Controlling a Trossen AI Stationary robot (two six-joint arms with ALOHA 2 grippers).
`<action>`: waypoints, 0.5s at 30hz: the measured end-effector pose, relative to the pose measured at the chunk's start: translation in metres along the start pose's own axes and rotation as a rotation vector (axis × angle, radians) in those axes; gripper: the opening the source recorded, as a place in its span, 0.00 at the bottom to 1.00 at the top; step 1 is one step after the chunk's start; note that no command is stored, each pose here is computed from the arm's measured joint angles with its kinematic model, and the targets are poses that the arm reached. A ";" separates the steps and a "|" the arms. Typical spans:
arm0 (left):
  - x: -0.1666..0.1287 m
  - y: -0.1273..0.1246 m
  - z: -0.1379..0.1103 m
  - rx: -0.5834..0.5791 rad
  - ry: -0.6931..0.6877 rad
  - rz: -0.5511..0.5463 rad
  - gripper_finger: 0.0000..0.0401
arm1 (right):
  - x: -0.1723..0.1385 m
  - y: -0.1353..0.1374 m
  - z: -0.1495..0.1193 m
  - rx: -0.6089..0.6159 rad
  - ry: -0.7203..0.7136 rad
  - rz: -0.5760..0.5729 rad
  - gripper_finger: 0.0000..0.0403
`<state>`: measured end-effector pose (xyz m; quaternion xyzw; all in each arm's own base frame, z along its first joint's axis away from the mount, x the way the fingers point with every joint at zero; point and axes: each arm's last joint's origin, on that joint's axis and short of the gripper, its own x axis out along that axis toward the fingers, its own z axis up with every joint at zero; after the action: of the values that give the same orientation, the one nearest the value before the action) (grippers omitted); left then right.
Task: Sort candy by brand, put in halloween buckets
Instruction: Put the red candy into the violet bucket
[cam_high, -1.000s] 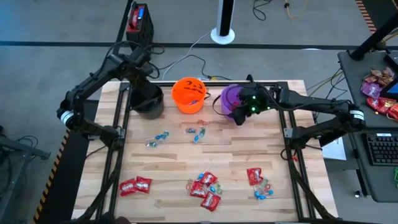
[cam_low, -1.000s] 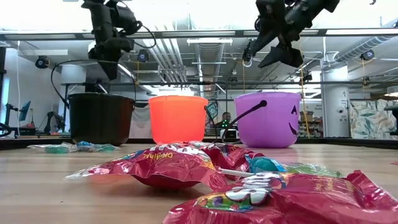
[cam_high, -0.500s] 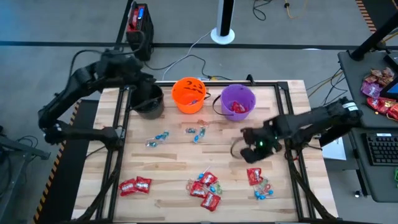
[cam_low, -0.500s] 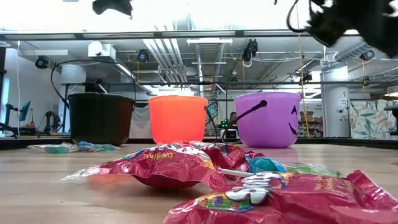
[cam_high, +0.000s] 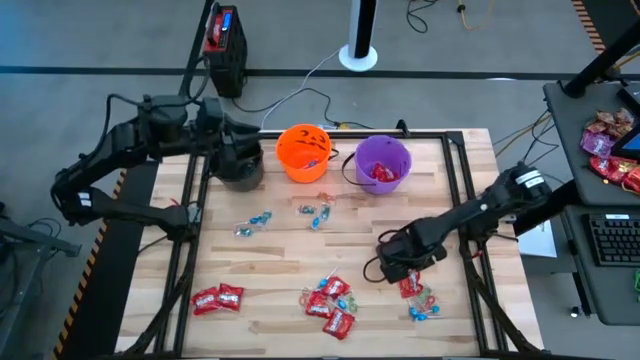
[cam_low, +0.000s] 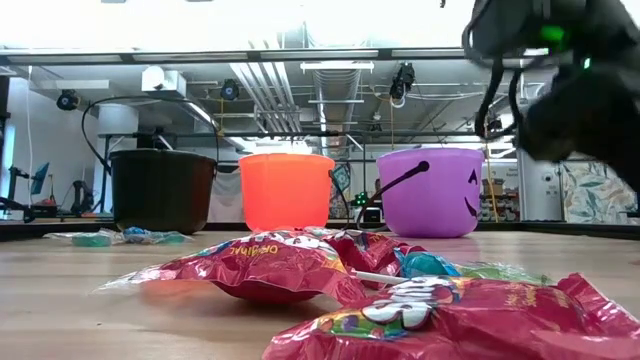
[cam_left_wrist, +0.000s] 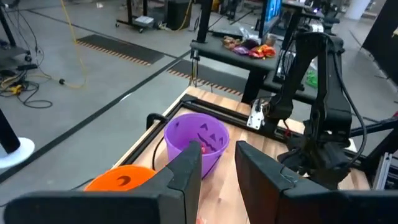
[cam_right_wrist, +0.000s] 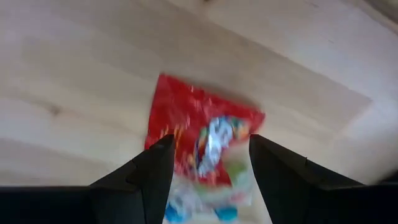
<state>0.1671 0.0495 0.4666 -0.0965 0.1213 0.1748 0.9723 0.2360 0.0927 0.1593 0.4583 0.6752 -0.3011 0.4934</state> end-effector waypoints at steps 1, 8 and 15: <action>0.001 0.000 0.000 0.001 0.005 0.000 0.20 | 0.005 0.001 0.002 0.001 0.005 -0.001 0.50; 0.008 0.000 -0.002 0.034 0.029 0.003 0.21 | 0.030 0.009 0.010 -0.014 0.041 0.005 0.49; 0.018 -0.001 -0.004 0.061 0.052 0.006 0.21 | 0.034 0.013 0.014 -0.034 -0.010 0.006 0.29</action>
<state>0.1826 0.0537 0.4586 -0.0708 0.1523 0.1715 0.9708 0.2504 0.0970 0.1236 0.4502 0.6764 -0.2903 0.5055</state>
